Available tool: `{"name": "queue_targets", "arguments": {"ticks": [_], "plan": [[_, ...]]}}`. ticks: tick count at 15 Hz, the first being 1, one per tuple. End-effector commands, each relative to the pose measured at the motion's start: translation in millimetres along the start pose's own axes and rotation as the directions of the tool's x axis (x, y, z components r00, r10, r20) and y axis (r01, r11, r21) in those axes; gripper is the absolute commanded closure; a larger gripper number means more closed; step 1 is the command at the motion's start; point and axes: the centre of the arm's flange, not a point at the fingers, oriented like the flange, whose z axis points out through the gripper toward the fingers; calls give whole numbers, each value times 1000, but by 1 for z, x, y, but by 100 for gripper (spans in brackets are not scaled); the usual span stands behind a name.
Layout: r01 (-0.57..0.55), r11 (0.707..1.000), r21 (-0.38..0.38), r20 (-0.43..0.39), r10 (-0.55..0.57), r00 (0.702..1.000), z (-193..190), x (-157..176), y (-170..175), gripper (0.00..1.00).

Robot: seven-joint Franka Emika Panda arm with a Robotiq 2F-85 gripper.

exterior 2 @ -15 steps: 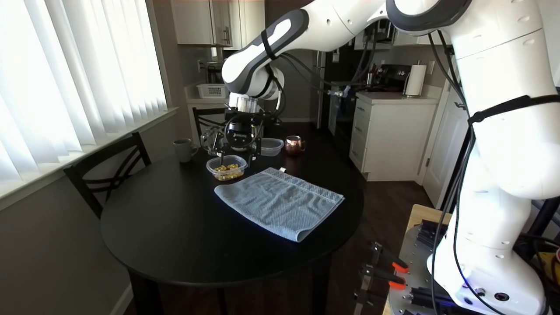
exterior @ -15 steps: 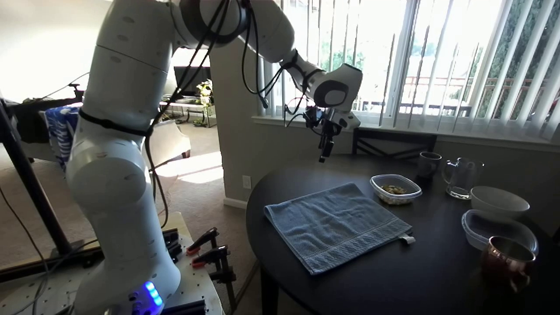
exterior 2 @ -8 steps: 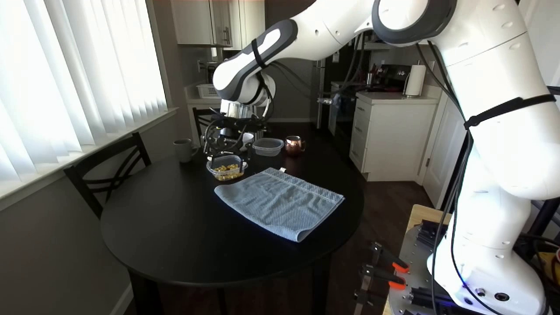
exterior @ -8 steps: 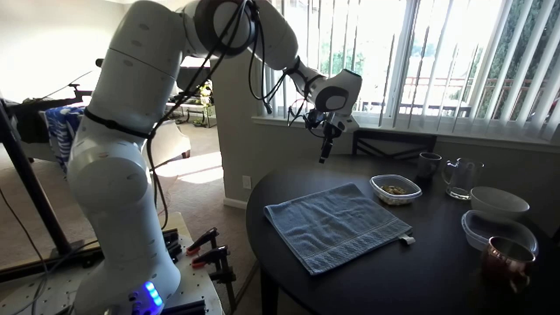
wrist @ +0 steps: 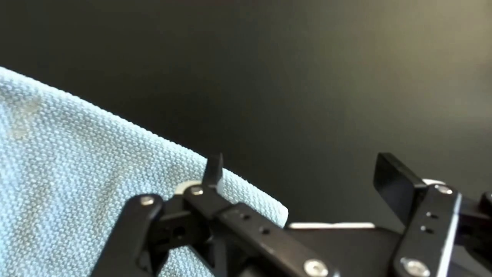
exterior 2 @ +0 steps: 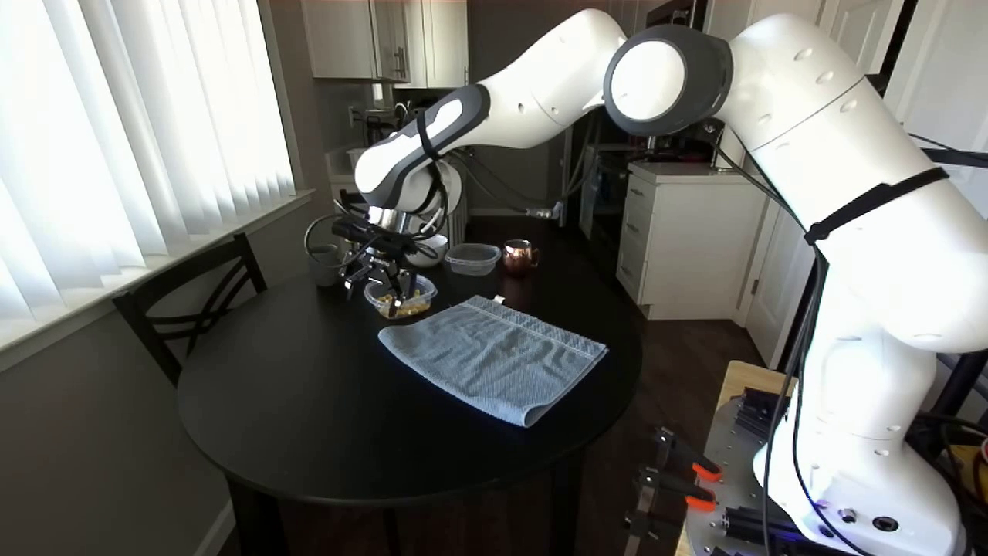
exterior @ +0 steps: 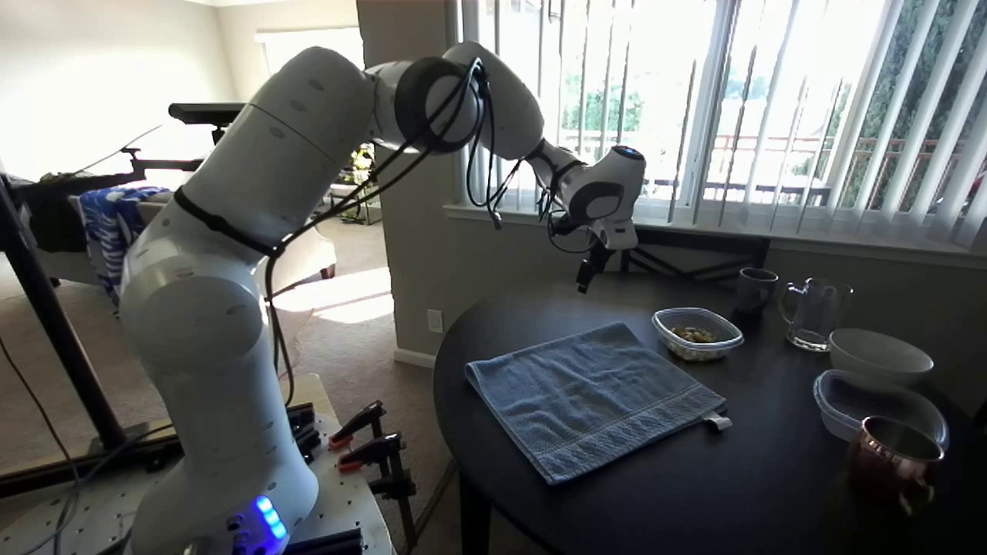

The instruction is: Take the candy out of the bowl

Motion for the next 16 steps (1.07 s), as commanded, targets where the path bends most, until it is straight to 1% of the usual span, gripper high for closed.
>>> {"name": "queue_targets", "arguments": {"ticks": [1, 4, 7, 9, 12, 13, 14, 16], "plan": [[-163, 982, 93, -53, 169, 984, 0, 15, -18, 0], [-277, 948, 154, -125, 297, 947, 4, 38, -22, 0], [-383, 904, 192, -202, 418, 886, 8, 68, -17, 0], [-450, 869, 205, -257, 491, 832, 8, 85, -12, 0], [-545, 801, 249, -328, 599, 730, 7, 97, -13, 0], [-568, 781, 260, -344, 624, 702, 7, 98, -14, 0], [-586, 767, 263, -358, 641, 679, 9, 98, -16, 0], [-620, 746, 244, -387, 661, 643, 15, 96, -18, 0]]}}
